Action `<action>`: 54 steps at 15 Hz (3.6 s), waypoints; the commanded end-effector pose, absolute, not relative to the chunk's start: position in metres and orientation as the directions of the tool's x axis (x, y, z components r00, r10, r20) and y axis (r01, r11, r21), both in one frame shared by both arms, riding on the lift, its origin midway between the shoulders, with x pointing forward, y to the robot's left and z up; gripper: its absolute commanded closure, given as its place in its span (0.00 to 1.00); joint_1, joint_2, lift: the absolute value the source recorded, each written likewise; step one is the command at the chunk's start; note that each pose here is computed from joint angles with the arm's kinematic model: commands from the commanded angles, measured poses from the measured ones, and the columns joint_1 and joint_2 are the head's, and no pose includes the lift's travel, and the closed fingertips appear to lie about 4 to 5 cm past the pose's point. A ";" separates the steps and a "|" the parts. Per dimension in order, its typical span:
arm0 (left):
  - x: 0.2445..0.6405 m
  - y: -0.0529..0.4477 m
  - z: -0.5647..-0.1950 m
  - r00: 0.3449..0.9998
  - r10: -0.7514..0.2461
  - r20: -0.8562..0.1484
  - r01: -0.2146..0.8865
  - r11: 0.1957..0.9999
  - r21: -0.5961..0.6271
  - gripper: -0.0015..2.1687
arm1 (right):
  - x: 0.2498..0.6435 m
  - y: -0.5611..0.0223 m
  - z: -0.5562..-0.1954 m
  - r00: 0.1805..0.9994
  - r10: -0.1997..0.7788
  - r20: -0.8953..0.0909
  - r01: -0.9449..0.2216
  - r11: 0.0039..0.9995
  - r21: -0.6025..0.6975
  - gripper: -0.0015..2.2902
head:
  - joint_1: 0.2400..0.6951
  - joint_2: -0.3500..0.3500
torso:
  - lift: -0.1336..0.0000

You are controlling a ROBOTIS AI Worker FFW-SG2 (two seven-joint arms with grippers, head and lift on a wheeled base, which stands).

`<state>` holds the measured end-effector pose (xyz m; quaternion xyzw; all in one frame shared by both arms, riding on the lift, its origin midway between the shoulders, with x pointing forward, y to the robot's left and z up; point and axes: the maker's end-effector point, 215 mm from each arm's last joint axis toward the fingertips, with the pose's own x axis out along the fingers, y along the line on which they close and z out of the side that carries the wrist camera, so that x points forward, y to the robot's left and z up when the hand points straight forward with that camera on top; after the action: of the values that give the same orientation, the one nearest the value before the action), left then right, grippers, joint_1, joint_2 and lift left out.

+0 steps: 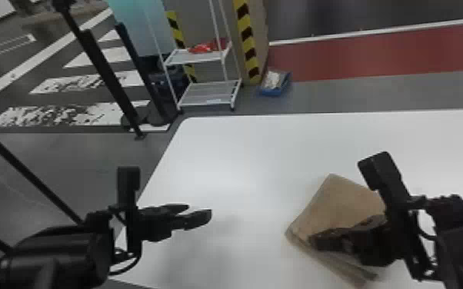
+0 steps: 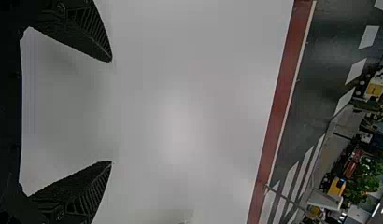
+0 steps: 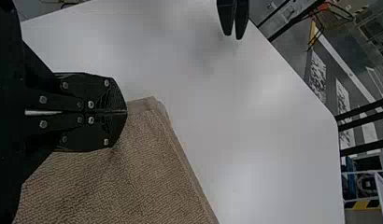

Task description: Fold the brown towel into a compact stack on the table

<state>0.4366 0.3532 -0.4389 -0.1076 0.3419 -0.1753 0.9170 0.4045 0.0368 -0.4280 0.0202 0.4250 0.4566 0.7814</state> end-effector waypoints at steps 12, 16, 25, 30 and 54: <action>0.442 0.351 -0.439 0.710 -0.395 -0.583 0.252 0.915 -0.314 0.05 | 0.341 -0.003 -0.435 0.097 0.735 -0.671 -0.589 0.586 0.556 0.96 | 1.00 1.00 | 0.07; 0.443 0.352 -0.442 0.708 -0.393 -0.586 0.247 0.916 -0.316 0.05 | 0.353 -0.035 -0.448 0.120 0.677 -0.726 -0.569 0.646 0.508 0.95 | 1.00 1.00 | 0.07; 0.449 0.350 -0.442 0.710 -0.393 -0.584 0.251 0.917 -0.311 0.05 | 0.409 -0.102 -0.448 0.243 0.612 -0.753 -0.498 0.745 0.444 0.95 | 1.00 1.00 | 0.07; 0.449 0.351 -0.442 0.711 -0.391 -0.584 0.250 0.917 -0.310 0.05 | 0.413 -0.116 -0.444 0.260 0.631 -0.731 -0.464 0.746 0.478 0.95 | 1.00 0.92 | 0.07; 0.453 0.353 -0.443 0.708 -0.392 -0.587 0.254 0.918 -0.305 0.05 | 0.453 -0.099 -0.442 0.355 0.668 -0.654 -0.444 0.736 0.511 0.95 | 1.00 0.93 | 0.07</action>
<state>0.4536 0.3529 -0.4427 -0.1008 0.3387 -0.1764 0.9187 0.4586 -0.0984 -0.4454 0.1134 0.4542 0.3398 0.8157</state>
